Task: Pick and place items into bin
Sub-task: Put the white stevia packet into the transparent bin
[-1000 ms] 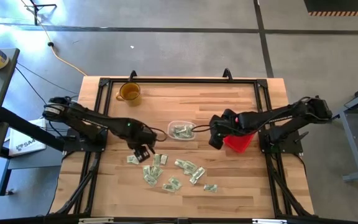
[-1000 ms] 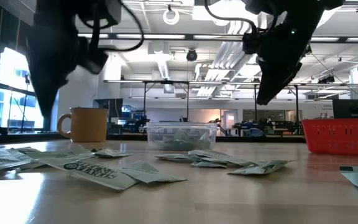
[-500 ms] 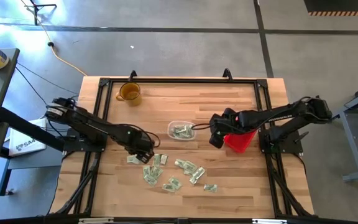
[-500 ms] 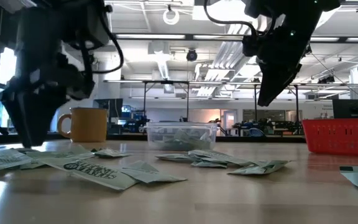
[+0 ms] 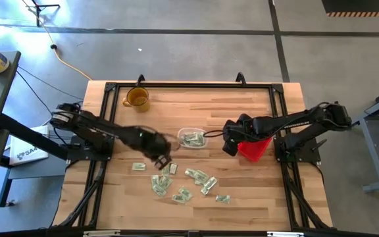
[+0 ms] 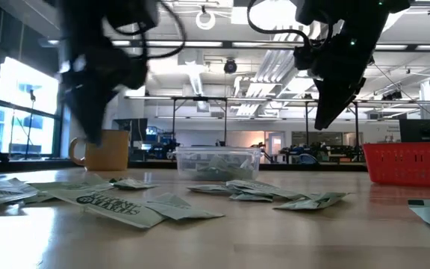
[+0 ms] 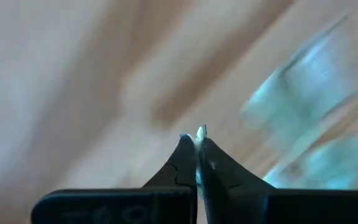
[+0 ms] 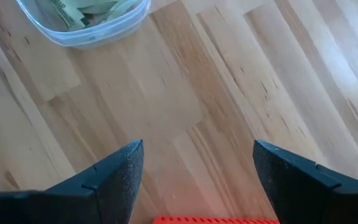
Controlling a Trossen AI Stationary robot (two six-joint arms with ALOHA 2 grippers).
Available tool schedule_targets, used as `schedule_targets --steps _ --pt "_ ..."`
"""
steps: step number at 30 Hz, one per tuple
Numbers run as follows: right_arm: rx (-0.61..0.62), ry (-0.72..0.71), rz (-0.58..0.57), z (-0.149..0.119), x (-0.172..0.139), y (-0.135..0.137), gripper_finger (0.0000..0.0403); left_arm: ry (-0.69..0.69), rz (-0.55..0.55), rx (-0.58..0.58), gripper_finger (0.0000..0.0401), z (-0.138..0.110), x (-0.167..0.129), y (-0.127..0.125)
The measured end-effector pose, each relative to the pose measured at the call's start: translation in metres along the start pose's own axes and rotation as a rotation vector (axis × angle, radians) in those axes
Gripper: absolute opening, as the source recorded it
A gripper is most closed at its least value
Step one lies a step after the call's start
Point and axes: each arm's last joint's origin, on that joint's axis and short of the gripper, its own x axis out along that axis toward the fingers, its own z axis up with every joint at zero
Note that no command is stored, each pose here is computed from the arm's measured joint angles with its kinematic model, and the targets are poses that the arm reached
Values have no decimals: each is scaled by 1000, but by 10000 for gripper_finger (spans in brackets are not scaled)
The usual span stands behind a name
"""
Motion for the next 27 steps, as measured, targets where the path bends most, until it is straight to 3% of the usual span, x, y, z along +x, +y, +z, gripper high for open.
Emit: schedule_targets --steps 3,7,10,14,17,21,24,27 --pt "1 -3 1 0 0 0 294 -123 5 73 39 30 -21 -1" --pt "4 -2 2 0 0 0 294 -364 -58 262 49 76 -49 -4" --pt "4 -3 -2 0 0 0 294 -427 -120 343 46 107 -48 -2" --pt "17 -15 -21 0 0 0 294 -418 -138 359 54 134 -22 5" --pt "22 -24 -36 1 0 -1 294 -388 -113 372 83 142 1 7" --pt "22 -26 -39 1 0 -1 294 -329 -102 387 138 139 7 10" --pt "18 -24 -40 1 0 -1 294 -171 -132 348 182 120 -6 14" --pt "-1 -27 -38 1 0 -1 294 -11 -154 382 217 92 -33 16"
